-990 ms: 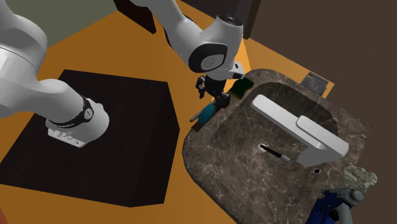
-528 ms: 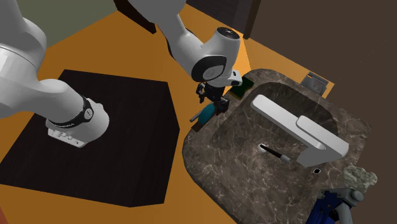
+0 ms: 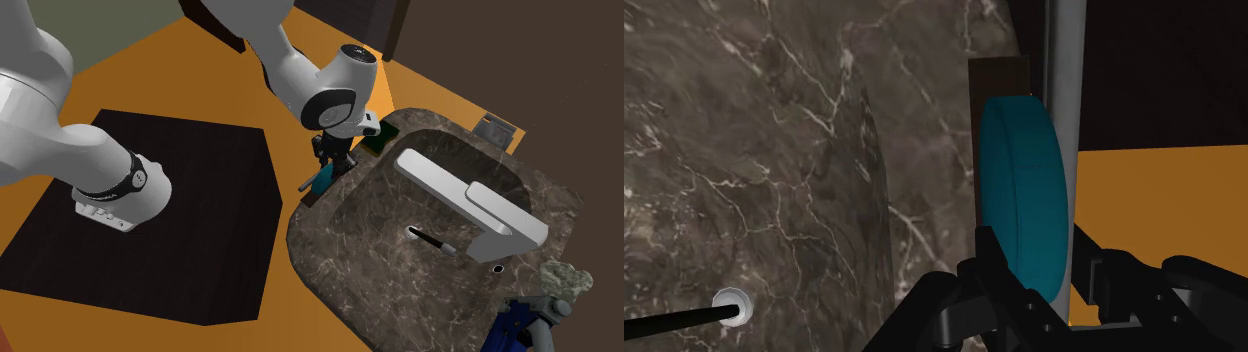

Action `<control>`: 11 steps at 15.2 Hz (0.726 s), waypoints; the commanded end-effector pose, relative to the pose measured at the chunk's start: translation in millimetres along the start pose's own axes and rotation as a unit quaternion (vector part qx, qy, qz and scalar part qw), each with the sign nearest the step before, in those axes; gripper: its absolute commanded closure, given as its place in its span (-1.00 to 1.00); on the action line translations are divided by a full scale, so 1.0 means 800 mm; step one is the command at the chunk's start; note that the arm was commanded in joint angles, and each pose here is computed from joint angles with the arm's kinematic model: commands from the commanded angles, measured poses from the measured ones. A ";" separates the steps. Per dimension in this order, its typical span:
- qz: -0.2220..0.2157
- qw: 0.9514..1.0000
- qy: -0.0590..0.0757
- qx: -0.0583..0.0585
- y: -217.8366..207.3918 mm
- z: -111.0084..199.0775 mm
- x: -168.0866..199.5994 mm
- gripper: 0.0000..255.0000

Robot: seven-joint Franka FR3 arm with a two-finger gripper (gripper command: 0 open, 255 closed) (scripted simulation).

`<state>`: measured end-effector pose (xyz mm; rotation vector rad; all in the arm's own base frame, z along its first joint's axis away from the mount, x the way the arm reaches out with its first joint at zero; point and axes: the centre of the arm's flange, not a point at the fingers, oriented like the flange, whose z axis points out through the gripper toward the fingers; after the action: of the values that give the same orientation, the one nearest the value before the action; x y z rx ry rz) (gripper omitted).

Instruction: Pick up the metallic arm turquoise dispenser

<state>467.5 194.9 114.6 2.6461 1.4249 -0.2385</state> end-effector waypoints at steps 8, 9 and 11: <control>0.000 1.000 0.000 0.000 0.001 -0.032 -0.006 1.00; 0.000 1.000 0.000 0.000 0.001 -0.039 -0.007 1.00; 0.000 1.000 0.000 0.000 0.002 -0.052 -0.010 1.00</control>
<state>467.6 194.6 150.7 2.6464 1.4248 -0.2378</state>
